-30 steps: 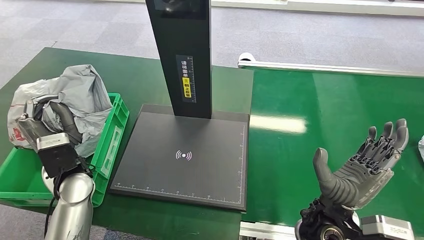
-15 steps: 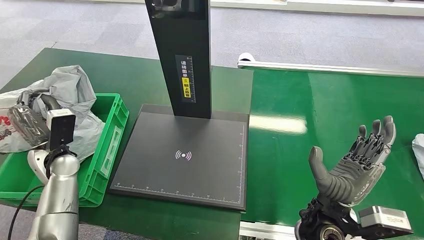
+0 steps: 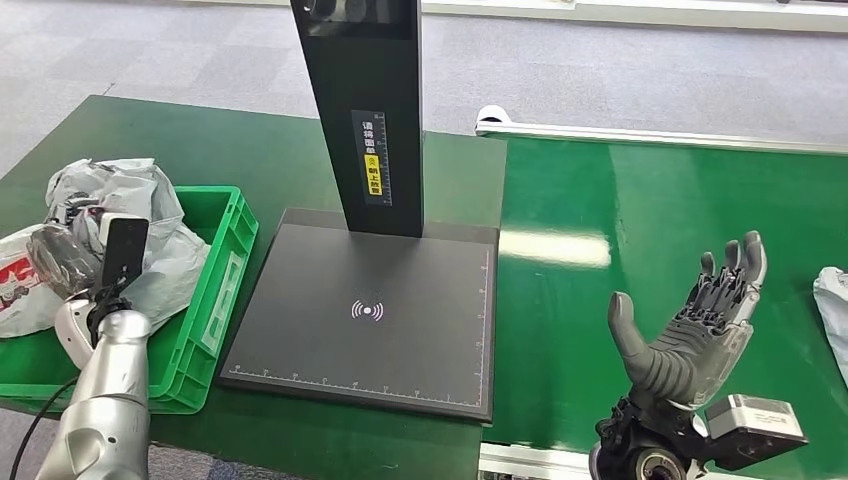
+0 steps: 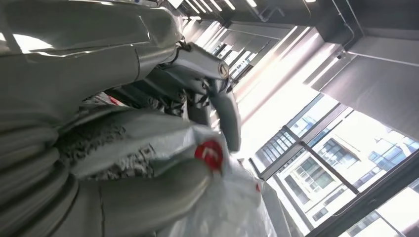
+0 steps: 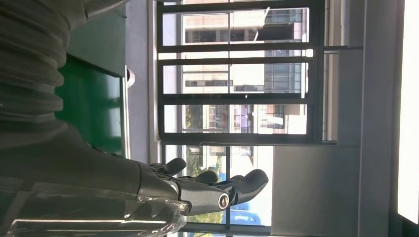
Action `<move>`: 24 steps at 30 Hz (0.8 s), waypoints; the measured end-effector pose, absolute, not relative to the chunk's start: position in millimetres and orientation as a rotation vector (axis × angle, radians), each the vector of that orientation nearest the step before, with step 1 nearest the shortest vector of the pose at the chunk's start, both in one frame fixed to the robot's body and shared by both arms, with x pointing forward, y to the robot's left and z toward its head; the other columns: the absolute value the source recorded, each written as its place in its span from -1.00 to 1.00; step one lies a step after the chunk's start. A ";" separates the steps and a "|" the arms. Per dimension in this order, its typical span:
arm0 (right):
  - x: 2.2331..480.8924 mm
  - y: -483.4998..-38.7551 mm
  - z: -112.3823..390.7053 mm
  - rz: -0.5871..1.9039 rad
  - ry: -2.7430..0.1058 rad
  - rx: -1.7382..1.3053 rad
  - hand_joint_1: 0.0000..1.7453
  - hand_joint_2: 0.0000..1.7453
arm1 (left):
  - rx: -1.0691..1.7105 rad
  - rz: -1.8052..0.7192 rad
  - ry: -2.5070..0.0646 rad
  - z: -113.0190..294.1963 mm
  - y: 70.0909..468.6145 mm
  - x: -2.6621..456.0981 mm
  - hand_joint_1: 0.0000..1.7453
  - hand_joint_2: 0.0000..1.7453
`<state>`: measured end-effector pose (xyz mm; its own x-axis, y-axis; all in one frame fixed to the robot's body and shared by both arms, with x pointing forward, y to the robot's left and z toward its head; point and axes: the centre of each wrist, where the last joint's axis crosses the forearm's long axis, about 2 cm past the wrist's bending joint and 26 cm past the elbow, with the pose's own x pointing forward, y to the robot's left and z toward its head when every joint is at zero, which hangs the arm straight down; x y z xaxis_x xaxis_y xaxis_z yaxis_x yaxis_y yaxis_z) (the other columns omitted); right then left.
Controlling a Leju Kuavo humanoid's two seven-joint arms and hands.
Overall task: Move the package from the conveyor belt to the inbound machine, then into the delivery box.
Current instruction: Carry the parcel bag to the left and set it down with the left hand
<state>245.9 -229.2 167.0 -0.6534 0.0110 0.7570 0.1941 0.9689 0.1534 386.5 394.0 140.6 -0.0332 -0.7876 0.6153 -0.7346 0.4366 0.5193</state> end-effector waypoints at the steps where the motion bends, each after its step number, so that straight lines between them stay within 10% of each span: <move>1: 246.0 -229.2 166.4 -0.278 -2.268 -0.143 -1.00 1.00 | 1.305 -0.069 -1.771 139.5 393.4 386.7 -1.00 1.00; 24: 256.1 -230.7 162.2 -0.271 -2.221 -0.176 -1.00 1.00 | 1.182 0.155 -1.972 149.5 372.8 390.2 -1.00 1.00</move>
<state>256.1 -230.7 162.2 -0.6137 0.0320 0.7889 0.2205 0.9664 0.1323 390.2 372.8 149.5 -0.2301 -0.6830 0.6932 -0.7831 0.5528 0.2848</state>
